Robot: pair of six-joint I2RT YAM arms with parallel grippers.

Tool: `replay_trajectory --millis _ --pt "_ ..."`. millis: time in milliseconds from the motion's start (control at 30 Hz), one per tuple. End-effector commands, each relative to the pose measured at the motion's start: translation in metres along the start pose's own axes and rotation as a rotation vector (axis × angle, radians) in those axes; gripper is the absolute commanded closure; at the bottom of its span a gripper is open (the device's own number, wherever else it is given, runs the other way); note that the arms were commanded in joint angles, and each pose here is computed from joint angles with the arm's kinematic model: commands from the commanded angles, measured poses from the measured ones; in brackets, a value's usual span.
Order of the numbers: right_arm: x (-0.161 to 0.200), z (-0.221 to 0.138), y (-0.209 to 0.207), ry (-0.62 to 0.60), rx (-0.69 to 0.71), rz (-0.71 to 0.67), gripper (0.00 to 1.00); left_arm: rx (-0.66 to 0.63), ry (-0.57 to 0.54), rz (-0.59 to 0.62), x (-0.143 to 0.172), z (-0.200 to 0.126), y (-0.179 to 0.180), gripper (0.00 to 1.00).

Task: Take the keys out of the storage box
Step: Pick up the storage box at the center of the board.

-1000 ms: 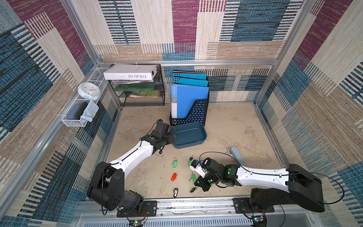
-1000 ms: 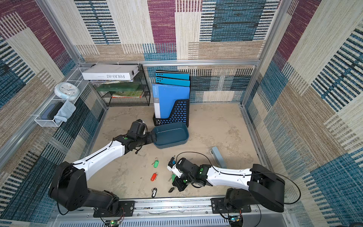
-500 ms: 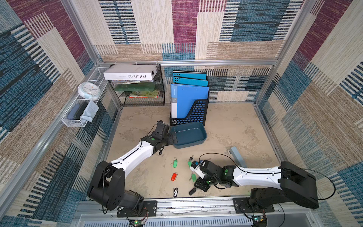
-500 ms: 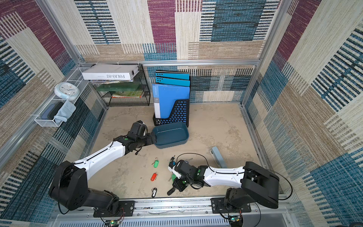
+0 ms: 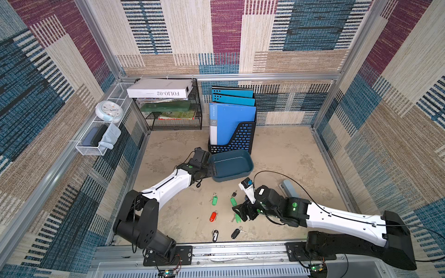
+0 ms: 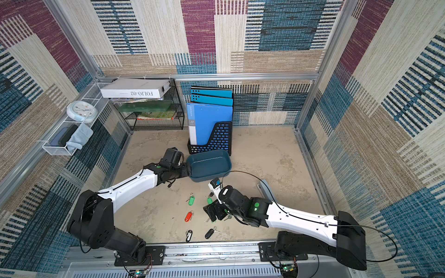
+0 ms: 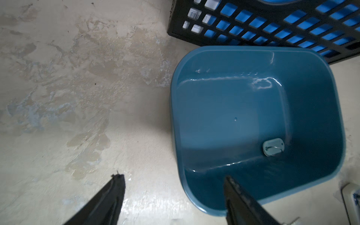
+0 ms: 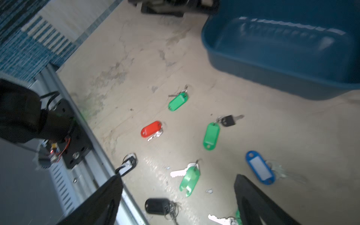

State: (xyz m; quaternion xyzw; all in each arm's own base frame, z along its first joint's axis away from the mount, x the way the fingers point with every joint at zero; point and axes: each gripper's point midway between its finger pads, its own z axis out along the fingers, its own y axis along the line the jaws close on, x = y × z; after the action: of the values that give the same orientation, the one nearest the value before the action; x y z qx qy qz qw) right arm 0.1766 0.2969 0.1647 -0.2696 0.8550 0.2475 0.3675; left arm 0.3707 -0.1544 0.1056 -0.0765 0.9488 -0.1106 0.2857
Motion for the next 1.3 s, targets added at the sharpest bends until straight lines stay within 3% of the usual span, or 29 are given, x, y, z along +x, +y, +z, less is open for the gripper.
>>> replay_trajectory --millis 0,100,233,467,800,1167,1267 --pt "-0.047 -0.004 -0.038 -0.174 0.215 0.037 0.02 0.001 0.057 0.02 0.004 0.006 -0.004 0.2" --pt "-0.067 0.0 -0.054 -0.209 0.308 0.045 0.01 0.017 0.083 0.024 0.006 0.019 -0.01 0.27" --pt "-0.084 0.007 -0.076 -0.218 0.389 0.089 0.0 0.009 0.124 0.03 0.009 0.036 -0.012 0.59" --pt "-0.076 0.035 -0.104 -0.117 0.395 0.189 0.01 0.049 0.093 0.051 0.002 0.039 -0.02 0.97" --pt "-0.065 0.097 -0.08 0.041 0.225 0.293 0.02 0.167 -0.105 0.099 -0.021 0.018 -0.034 0.98" --pt "-0.053 0.121 -0.099 0.08 0.25 0.406 0.3 0.217 -0.423 0.194 -0.025 -0.01 -0.037 0.98" --pt "-0.046 0.123 -0.109 0.102 0.279 0.414 0.3 0.21 -0.461 0.215 -0.032 -0.013 -0.039 0.98"
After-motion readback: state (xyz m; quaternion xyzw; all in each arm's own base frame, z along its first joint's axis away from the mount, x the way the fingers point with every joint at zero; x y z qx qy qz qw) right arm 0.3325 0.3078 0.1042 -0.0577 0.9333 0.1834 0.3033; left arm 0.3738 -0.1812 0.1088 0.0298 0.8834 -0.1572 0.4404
